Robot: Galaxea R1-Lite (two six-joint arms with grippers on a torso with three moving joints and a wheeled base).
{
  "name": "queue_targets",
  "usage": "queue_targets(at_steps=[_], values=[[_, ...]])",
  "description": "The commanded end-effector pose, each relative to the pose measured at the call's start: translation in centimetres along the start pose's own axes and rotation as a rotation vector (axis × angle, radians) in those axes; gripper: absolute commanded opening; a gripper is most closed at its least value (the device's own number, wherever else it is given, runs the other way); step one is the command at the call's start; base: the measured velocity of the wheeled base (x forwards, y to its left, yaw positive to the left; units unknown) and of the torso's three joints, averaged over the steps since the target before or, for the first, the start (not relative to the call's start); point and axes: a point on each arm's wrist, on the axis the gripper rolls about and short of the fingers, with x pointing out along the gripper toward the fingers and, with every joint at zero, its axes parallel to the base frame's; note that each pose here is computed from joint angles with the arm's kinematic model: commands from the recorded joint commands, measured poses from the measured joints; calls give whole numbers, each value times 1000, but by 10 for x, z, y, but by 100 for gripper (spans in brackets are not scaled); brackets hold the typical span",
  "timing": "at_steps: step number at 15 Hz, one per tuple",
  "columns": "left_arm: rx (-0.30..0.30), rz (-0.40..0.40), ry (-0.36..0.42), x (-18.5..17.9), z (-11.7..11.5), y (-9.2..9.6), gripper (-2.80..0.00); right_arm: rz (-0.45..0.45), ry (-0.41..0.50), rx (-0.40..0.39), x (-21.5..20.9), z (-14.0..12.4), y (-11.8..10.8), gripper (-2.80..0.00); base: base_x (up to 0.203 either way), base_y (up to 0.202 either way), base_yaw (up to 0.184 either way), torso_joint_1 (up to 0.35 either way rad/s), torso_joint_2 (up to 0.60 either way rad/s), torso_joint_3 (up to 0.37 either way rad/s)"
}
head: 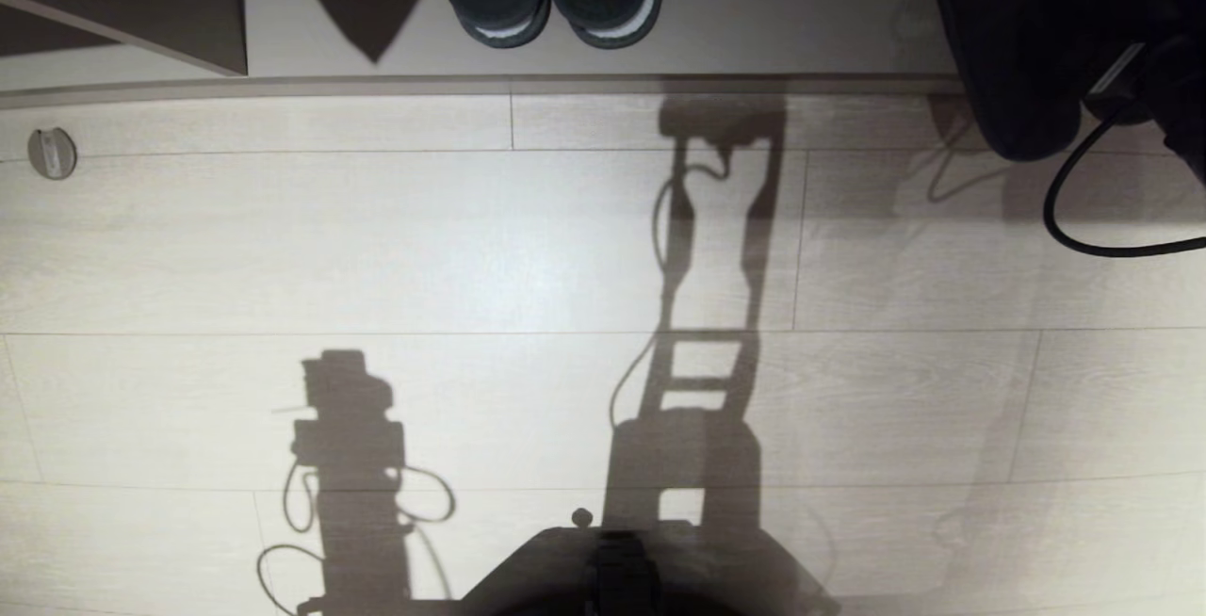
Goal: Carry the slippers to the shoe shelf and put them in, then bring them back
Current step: Pick up the slippers in the shoe cabinet
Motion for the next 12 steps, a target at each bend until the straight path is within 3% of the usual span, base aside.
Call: queue_targets(at_steps=[1, 9, 12], values=[[-1, 1, 2, 0, 0, 0, -280, -2, -3, 2, 6, -10, -1, 0, 0, 0, 0, 0, 0, 0], [1, 0, 2, 0, 0, 0, -280, 37, -220, 115, 55, -43, -4, 0, 0, 0, 0, 0, 0, 0], [3, 0, 2, 0, 0, 0, -280, 57, -259, 143, 63, -47, -4, 0, 0, 0, 0, 0, 0, 0]])
